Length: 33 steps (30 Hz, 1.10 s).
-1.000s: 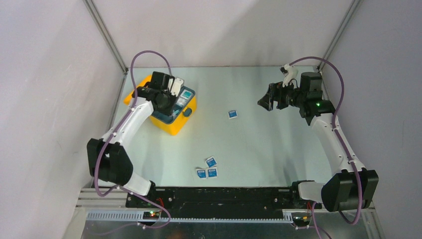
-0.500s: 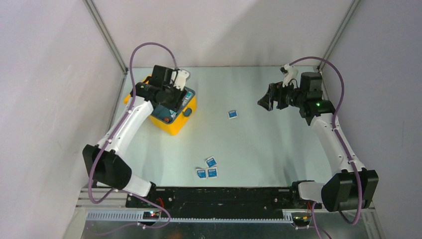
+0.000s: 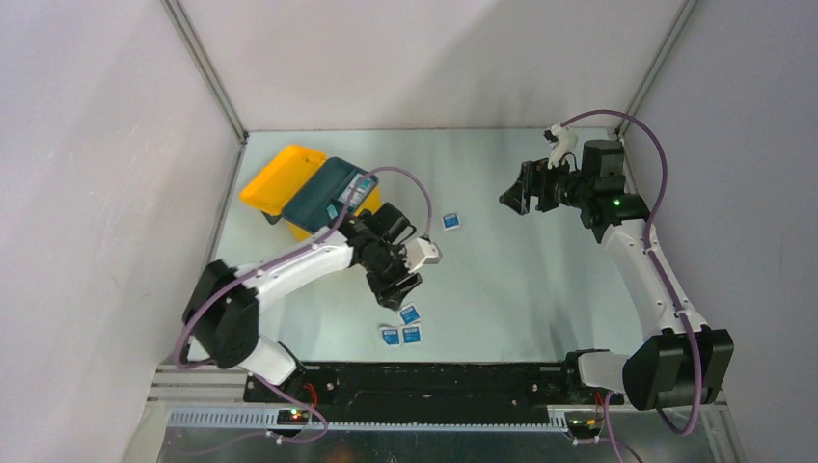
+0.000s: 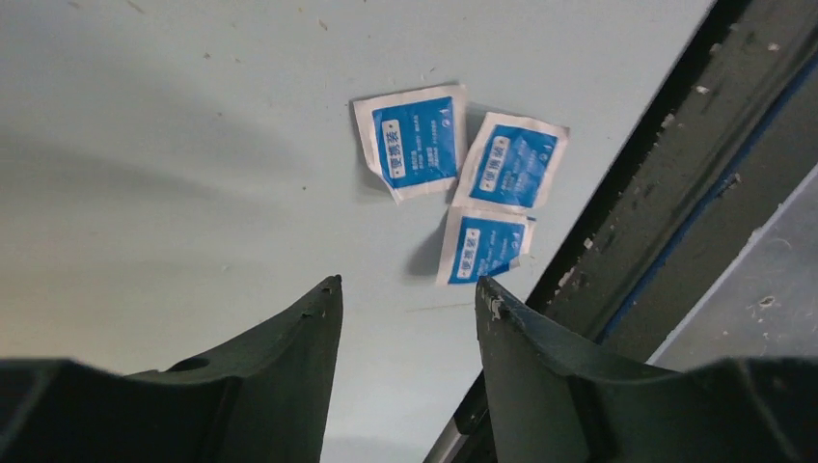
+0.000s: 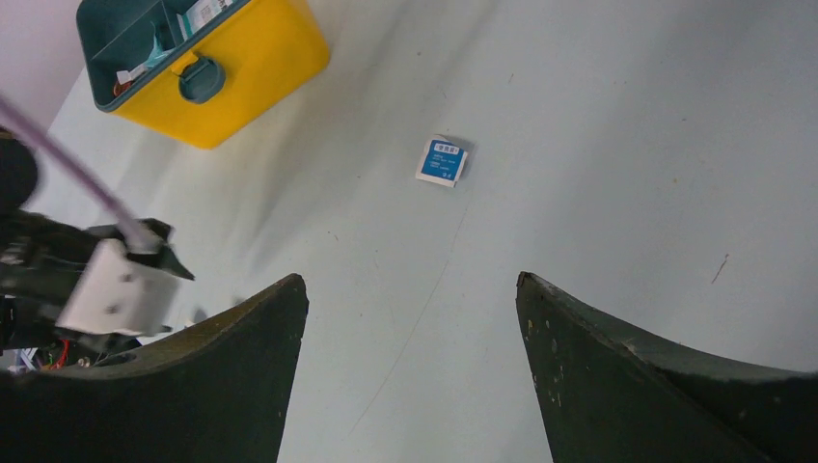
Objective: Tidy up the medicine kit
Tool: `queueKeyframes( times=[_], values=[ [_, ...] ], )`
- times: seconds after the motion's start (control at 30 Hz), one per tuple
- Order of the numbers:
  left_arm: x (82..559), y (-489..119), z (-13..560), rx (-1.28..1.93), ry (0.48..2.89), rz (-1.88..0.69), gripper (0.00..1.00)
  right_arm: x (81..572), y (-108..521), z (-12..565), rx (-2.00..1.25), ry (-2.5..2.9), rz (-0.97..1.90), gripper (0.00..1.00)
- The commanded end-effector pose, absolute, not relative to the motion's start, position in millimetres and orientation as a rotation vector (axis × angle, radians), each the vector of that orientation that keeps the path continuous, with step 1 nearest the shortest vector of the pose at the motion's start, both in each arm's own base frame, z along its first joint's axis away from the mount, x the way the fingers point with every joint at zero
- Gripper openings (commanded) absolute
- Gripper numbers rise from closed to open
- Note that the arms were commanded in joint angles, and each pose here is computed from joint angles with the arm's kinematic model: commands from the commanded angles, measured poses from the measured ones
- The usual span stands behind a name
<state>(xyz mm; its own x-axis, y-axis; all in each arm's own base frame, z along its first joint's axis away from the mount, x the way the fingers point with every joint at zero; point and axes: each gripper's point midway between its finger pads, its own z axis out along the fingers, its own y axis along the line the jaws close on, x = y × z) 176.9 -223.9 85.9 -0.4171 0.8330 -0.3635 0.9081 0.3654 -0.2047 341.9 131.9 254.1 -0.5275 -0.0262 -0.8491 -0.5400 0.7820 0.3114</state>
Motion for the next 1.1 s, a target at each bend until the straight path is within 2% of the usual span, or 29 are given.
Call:
queueKeyframes(
  times=[0.0,0.27,0.33,0.5,0.57,0.6,0.67,0.77,0.83,1.07],
  values=[
    [179,-230,51,1.443,2.595,-0.54,0.57,342,131,259,-0.437,2.018,0.689,0.84],
    [180,-249,19,1.349,2.712,-0.553,0.57,341,129,258,-0.44,2.023,0.678,0.84],
    [177,-251,13,1.363,2.73,-0.545,0.54,341,129,258,-0.44,2.024,0.676,0.84],
    [165,-256,4,1.389,2.769,-0.591,0.32,340,127,256,-0.438,2.02,0.671,0.84],
    [162,-256,3,1.398,2.773,-0.604,0.18,341,128,255,-0.439,2.02,0.673,0.84],
    [162,-255,4,1.402,2.769,-0.601,0.06,341,128,256,-0.439,2.017,0.674,0.84],
    [164,-253,7,1.413,2.749,-0.588,0.01,341,127,257,-0.436,2.014,0.674,0.84],
    [175,-248,18,1.43,2.681,-0.526,0.0,342,128,258,-0.438,2.007,0.675,0.84],
    [199,-244,39,1.405,2.586,-0.43,0.0,342,128,258,-0.436,2.009,0.677,0.84],
    [280,-211,162,1.091,2.265,-0.302,0.0,343,129,257,-0.435,2.009,0.689,0.84]
  ],
)
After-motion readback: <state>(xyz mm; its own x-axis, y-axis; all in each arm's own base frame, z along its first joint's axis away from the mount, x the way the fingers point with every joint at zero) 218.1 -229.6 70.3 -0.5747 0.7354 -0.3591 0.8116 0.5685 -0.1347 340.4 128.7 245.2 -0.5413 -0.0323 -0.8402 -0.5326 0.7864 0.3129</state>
